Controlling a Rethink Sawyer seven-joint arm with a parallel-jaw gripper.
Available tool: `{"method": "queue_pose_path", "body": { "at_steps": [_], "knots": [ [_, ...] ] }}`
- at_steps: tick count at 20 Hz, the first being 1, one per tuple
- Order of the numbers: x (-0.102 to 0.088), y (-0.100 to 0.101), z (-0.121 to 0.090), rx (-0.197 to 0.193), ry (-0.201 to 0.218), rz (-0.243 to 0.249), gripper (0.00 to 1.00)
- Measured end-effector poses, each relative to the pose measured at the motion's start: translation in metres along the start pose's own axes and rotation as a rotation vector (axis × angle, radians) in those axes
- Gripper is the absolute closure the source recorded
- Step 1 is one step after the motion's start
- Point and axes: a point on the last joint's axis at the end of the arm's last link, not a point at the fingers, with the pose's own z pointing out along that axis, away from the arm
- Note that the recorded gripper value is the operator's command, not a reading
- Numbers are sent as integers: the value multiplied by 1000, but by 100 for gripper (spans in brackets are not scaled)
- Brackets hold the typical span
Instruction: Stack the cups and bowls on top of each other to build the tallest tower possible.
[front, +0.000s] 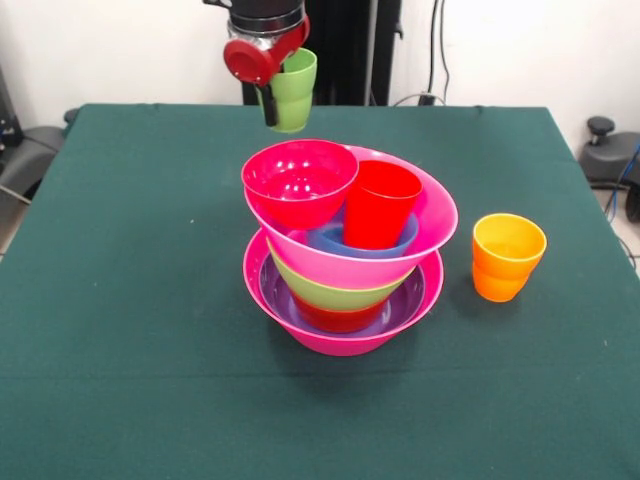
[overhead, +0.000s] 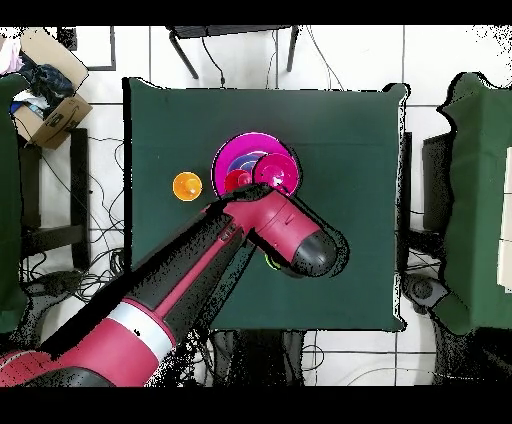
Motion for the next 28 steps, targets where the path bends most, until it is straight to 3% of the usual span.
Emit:
{"method": "queue_pose_path", "body": {
  "at_steps": [15, 22, 28],
  "knots": [
    [-21, -32, -16, 43, -12, -72, 100],
    [-37, -41, -27, 34, -23, -117, 100],
    [-40, -46, -37, 26, -15, -140, 100]
  ]
}}
